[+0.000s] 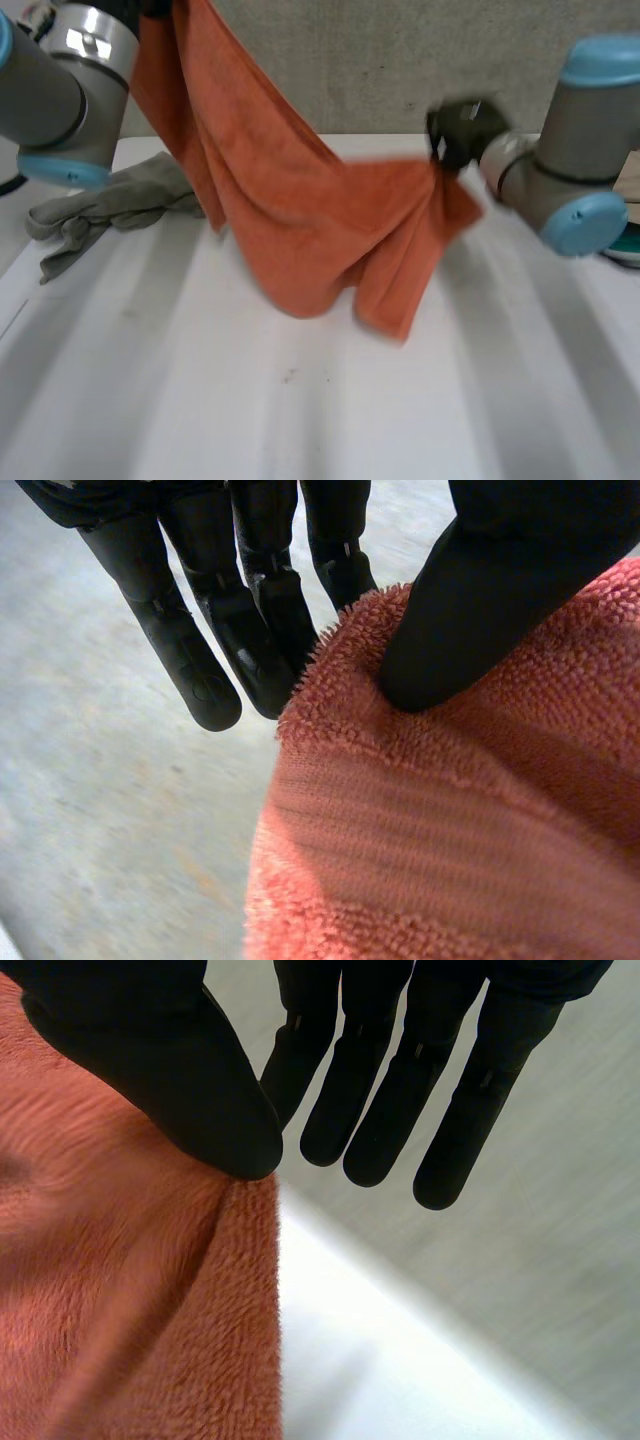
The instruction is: Fold the laundry.
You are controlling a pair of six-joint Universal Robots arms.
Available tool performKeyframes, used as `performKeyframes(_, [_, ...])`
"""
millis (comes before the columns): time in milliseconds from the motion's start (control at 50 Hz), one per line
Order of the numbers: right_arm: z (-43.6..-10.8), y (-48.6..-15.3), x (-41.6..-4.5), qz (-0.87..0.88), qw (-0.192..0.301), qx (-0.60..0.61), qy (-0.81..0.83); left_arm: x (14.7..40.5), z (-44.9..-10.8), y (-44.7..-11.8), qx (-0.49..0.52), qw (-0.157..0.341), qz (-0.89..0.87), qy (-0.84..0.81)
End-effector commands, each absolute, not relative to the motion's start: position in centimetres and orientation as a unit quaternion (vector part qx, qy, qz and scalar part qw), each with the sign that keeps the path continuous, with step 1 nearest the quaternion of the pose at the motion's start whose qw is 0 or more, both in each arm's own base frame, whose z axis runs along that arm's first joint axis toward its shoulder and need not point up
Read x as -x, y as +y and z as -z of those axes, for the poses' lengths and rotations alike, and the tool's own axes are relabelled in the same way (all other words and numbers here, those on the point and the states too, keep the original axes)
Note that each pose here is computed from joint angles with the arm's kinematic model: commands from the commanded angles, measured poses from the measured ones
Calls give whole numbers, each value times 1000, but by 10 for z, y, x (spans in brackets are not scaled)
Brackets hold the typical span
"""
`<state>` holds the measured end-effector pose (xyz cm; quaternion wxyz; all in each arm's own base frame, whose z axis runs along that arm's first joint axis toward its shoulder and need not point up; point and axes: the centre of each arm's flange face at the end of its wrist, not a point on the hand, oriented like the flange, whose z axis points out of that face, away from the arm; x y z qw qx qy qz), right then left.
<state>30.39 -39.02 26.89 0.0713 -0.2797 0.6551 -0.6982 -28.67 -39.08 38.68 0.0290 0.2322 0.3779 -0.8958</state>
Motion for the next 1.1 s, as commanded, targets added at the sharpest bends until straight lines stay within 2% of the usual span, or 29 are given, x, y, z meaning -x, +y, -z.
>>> performKeyframes(20, [-369,-390,-294,864,-45,223,449,275,-427,-400,-181,55,933,305])
performKeyframes(60, [-379,-380,-292,877,-55,222,423,272,-430,-400,-166,61,939,296])
performKeyframes(100, [-376,-376,-291,872,-54,230,430,273,-422,-401,-168,60,936,303])
performKeyframes(180, [-347,-373,-290,845,-47,255,468,274,-397,-394,-185,52,919,343])
performKeyframes(300, [-267,-353,-279,757,-41,306,576,273,-333,-361,-251,19,870,424])
performKeyframes(320, [-259,-350,-277,746,-39,311,588,275,-319,-350,-270,6,857,439])
performKeyframes(360, [-242,-343,-273,719,-36,320,615,276,-310,-340,-284,-4,848,448])
performKeyframes(420, [-233,-336,-272,696,-32,331,637,279,-297,-314,-312,-26,831,460])
performKeyframes(480, [-235,-339,-271,693,-30,332,640,280,-297,-300,-321,-36,827,460])
performKeyframes(560, [-251,-350,-272,709,-12,341,617,280,-299,-264,-341,-54,819,459])
performKeyframes(640, [-248,-350,-288,711,44,386,586,283,-308,-221,-363,-83,812,450])
performKeyframes(680, [-243,-351,-298,709,66,405,574,283,-310,-213,-365,-87,811,449])
performKeyframes(720, [-231,-356,-305,702,88,423,567,285,-317,-184,-377,-106,809,439])
performKeyframes(760, [-220,-359,-310,695,100,434,565,284,-322,-170,-381,-114,809,433])
performKeyframes(840, [-188,-353,-331,672,127,459,567,279,-333,-155,-380,-117,814,423])
performKeyframes(980, [-147,-354,-357,655,137,471,575,266,-356,-130,-370,-116,833,396])
performKeyframes(1100, [-122,-326,-378,630,171,500,569,260,-365,-120,-362,-117,843,380])
